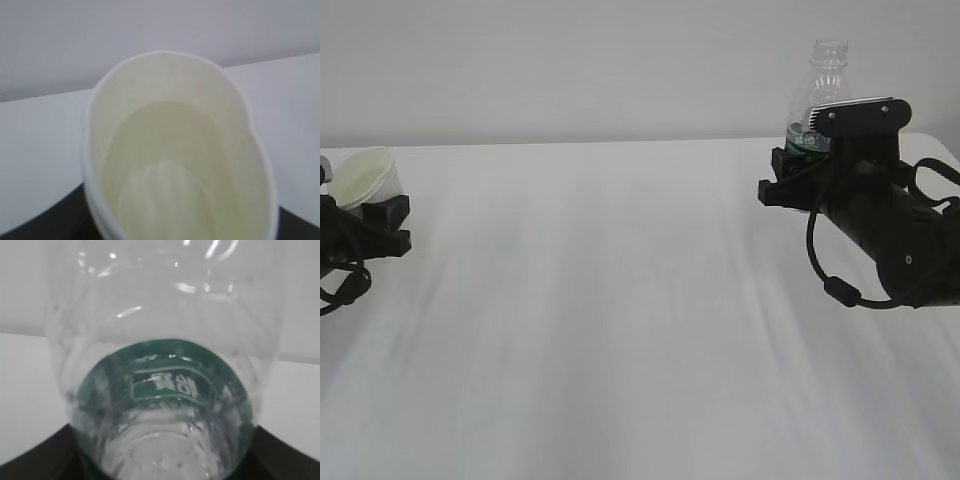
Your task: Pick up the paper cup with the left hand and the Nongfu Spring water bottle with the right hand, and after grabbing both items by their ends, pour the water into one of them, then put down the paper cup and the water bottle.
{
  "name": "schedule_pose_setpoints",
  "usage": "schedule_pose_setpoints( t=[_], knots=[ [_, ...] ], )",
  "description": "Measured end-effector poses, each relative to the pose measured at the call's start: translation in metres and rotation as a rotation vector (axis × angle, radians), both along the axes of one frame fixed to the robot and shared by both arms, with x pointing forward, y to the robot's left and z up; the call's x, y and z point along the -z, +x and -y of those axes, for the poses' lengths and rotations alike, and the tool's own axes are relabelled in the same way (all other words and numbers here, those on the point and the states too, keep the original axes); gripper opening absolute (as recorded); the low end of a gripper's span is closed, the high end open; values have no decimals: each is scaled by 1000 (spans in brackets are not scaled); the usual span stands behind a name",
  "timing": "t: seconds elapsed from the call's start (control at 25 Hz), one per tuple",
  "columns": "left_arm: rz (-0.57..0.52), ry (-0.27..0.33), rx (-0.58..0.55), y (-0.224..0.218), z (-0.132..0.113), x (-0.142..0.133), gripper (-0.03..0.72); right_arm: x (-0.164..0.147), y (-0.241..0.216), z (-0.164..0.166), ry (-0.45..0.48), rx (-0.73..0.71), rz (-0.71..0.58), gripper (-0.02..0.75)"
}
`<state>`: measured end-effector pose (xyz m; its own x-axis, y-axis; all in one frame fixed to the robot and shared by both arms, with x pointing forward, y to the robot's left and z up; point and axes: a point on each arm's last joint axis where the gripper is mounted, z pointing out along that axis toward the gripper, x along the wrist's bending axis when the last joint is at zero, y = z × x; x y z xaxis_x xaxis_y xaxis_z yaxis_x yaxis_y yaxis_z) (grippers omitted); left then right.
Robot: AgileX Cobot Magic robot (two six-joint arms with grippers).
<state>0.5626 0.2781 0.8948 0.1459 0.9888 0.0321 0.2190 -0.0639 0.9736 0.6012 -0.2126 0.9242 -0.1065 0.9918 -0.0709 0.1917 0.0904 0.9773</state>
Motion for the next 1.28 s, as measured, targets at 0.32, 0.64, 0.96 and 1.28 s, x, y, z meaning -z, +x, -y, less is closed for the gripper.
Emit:
schedule_pose_setpoints(
  t=[0.32, 0.64, 0.96, 1.28],
  knots=[
    [-31, -3, -8, 0, -1, 16, 397, 3, -3, 1, -3, 0, -12, 456],
    [-44, -9, -25, 0, -2, 25, 397, 6, -6, 2, -8, 0, -27, 456],
    [-41, -12, -26, 0, -2, 32, 397, 6, -6, 2, -8, 0, -27, 456],
    [-50, -13, -31, -1, -2, 36, 397, 6, -6, 2, -8, 0, -27, 456]
  ],
)
